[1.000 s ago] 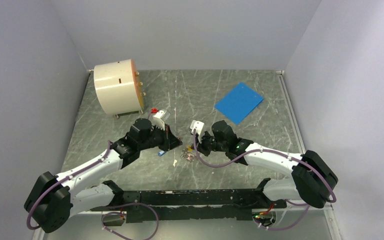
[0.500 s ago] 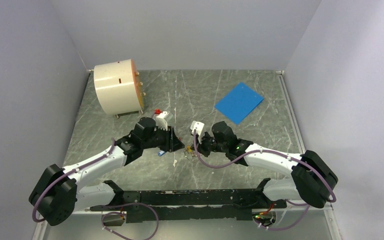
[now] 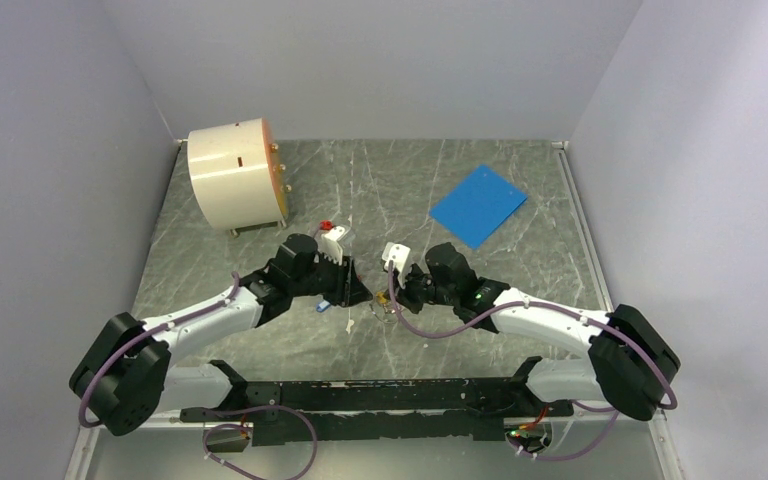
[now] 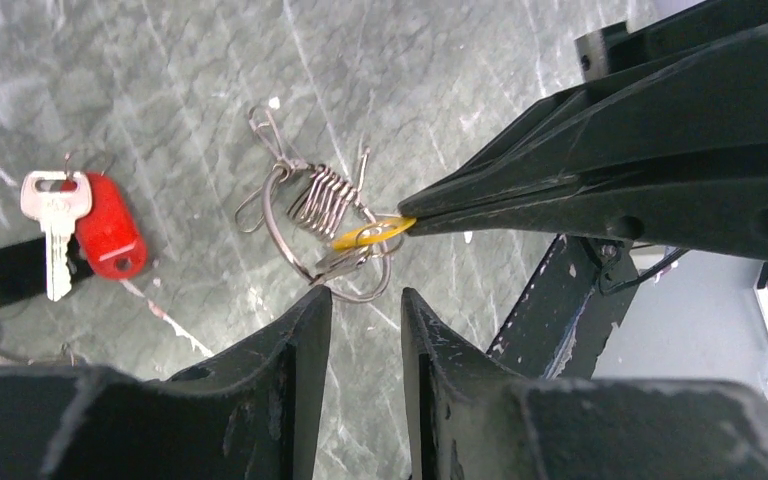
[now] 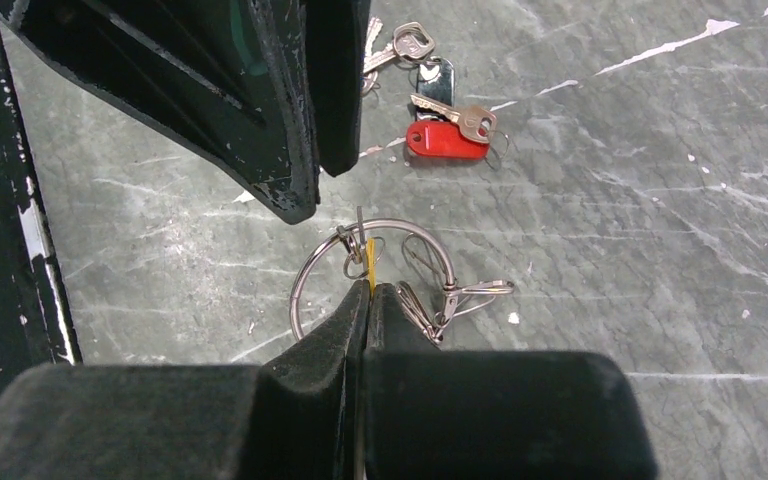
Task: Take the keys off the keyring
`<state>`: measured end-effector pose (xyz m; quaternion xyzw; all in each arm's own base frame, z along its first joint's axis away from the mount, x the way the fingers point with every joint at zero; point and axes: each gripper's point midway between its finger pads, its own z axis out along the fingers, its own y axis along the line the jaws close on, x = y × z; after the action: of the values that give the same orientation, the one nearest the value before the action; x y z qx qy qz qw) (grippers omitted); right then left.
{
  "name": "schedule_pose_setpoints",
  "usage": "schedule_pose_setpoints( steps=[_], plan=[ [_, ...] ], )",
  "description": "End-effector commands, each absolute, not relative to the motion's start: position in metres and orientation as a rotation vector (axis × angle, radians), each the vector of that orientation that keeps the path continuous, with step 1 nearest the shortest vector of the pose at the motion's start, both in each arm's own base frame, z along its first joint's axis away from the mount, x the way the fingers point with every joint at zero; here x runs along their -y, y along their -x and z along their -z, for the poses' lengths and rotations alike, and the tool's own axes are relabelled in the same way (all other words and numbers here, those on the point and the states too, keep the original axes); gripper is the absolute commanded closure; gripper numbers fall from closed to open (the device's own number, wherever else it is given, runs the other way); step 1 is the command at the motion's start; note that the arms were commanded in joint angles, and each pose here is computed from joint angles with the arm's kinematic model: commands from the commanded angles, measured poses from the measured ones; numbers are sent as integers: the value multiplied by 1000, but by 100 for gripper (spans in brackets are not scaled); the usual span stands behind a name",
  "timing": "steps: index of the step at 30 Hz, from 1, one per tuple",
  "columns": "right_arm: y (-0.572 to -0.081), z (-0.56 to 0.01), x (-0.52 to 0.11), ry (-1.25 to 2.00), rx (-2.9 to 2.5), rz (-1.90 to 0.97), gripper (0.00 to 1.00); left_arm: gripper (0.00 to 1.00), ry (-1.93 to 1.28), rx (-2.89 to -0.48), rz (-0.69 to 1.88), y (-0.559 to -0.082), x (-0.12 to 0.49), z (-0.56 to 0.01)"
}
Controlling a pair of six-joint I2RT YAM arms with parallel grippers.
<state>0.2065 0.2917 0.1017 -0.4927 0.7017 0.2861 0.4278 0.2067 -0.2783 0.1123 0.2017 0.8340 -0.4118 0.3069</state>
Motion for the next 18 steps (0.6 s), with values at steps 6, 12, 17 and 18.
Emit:
schedule_pose_setpoints(
  steps=[6, 12, 17, 18],
  plan=[
    [-212, -132, -300, 1225, -1661, -718, 100, 63, -689, -2036, 1179, -210, 297, -120],
    [-211, -134, -302, 1228, -1652, -731, 100, 58, -736, -2029, 1144, -212, 295, -108],
    [-209, -133, -305, 1246, -1648, -747, 100, 55, -778, -1971, 1143, -213, 297, -108],
    [-209, -134, -305, 1250, -1645, -751, 100, 54, -786, -1965, 1135, -214, 298, -106]
  ],
)
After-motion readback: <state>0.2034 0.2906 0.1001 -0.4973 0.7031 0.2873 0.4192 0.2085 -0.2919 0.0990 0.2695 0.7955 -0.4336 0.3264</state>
